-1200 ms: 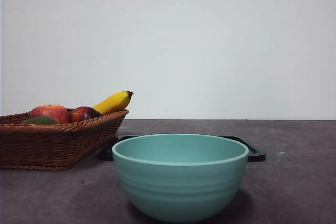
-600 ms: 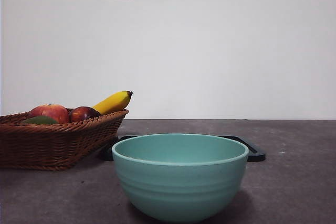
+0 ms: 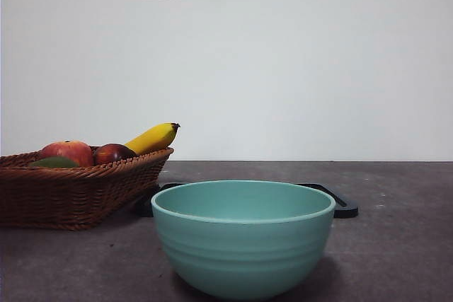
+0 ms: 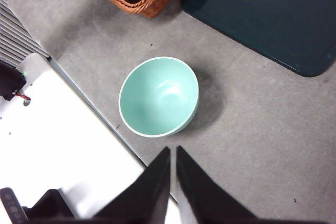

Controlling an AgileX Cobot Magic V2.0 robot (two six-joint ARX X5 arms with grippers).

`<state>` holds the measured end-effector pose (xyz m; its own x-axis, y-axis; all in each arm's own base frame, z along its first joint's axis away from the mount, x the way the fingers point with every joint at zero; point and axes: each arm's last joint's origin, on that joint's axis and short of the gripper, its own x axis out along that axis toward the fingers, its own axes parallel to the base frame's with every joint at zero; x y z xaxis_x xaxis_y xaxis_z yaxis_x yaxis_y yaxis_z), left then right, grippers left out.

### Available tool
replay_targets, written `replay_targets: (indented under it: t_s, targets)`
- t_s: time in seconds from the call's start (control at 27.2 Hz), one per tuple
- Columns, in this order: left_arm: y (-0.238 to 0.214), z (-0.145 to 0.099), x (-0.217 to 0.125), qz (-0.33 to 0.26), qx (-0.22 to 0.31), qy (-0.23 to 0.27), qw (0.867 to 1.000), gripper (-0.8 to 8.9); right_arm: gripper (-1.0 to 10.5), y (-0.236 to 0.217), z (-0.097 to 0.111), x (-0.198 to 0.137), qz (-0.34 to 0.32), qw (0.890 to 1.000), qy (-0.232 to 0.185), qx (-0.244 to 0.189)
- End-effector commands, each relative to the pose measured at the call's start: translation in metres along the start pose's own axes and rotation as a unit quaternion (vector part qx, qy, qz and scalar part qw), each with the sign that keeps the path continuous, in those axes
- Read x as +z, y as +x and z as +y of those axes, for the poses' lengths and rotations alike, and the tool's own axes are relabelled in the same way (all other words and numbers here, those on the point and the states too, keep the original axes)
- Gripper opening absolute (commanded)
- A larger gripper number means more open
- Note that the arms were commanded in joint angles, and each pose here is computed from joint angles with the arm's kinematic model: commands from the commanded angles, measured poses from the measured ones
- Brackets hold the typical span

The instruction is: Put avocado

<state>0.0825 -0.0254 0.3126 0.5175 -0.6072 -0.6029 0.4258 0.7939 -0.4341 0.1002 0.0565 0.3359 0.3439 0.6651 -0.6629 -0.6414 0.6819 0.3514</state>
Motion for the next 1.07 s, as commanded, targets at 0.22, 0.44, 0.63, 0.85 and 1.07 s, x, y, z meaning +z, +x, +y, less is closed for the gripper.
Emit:
replay_targets:
  t_s: [0.22,0.44,0.63,0.85,1.07]
  targets:
    - [-0.003,-0.002,0.004,-0.008,0.0,0.016,1.0,4.12,3.6,-0.003,0.002,0.004,-0.01,1.0,-0.01,0.002]
    - [0.002,0.002,0.011,-0.014,0.033,0.008,0.999,4.11,3.6,-0.003,0.002,0.004,-0.01,1.0,-0.01,0.003]
    - [0.014,0.01,0.028,-0.021,0.044,0.008,0.999,4.05,3.6,-0.003,0.002,0.004,-0.01,1.0,-0.009,0.003]
    - [0.04,0.022,0.058,-0.004,0.085,0.007,0.996,4.05,3.6,-0.003,0.002,0.004,-0.01,1.0,-0.009,0.001]
    - [0.076,0.035,0.082,0.034,0.121,0.011,0.992,4.05,3.6,-0.003,0.002,0.004,-0.01,1.0,-0.009,0.001]
